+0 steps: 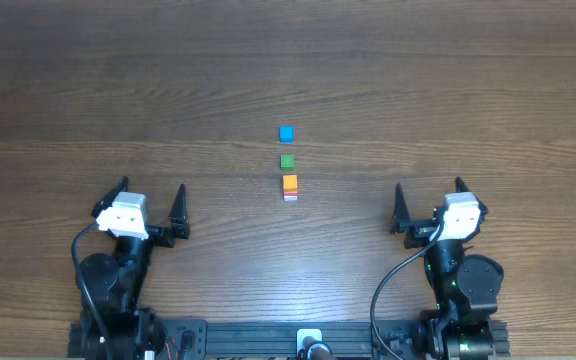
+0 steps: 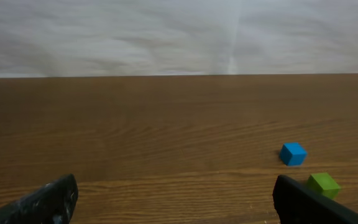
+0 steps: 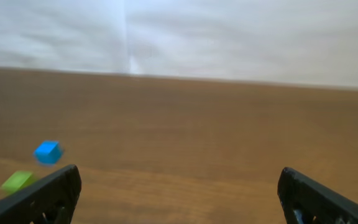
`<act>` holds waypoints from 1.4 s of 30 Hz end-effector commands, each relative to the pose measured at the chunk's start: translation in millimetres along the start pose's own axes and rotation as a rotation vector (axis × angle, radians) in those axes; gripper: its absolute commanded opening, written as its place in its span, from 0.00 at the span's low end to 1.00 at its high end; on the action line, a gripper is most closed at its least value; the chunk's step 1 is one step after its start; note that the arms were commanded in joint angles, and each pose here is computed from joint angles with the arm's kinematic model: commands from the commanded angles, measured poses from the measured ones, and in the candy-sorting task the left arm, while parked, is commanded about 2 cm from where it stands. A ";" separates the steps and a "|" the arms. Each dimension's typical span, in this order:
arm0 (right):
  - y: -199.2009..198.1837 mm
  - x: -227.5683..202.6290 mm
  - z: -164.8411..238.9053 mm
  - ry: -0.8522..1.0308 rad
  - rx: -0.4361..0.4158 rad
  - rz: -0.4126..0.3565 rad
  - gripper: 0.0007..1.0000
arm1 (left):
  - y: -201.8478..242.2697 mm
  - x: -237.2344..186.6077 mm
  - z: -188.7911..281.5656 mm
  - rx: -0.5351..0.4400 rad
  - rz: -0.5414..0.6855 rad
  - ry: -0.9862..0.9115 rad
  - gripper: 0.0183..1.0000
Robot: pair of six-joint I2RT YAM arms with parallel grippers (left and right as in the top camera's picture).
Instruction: Stack Cubes
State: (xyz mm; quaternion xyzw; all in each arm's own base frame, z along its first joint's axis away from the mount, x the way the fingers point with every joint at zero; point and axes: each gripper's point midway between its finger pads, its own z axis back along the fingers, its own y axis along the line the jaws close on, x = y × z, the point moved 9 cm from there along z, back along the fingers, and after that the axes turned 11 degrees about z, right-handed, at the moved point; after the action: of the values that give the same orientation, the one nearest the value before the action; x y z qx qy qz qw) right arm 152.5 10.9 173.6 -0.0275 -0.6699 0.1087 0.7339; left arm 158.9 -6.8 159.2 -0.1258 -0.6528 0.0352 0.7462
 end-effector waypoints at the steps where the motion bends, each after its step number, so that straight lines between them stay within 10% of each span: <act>1: 0.9 27.4 11.7 -0.040 0.063 -0.060 0.99 | -1.1 -1.5 0.1 -0.013 -0.019 0.001 1.00; 14: -27.0 196.6 45.6 0.049 0.115 -0.077 0.99 | -1.1 -1.5 0.1 -0.014 -0.019 0.001 1.00; 20: -27.0 267.6 9.7 0.294 0.265 -0.112 0.99 | -1.1 -1.5 0.1 -0.014 -0.019 0.001 1.00; 25: 19.9 301.7 -36.0 0.432 0.413 0.000 0.99 | -1.1 -1.5 0.1 -0.014 -0.018 0.001 1.00; 42: 138.5 207.6 -202.7 0.942 0.257 -0.130 0.99 | -1.1 -1.5 0.1 -0.013 -0.019 0.001 1.00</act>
State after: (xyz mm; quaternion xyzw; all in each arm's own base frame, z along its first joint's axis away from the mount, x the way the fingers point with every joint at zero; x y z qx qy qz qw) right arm 345.4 196.2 341.1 0.0551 -0.2562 0.1679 0.9503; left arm 158.8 -6.9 159.3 -0.1250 -0.6532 0.0339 0.7460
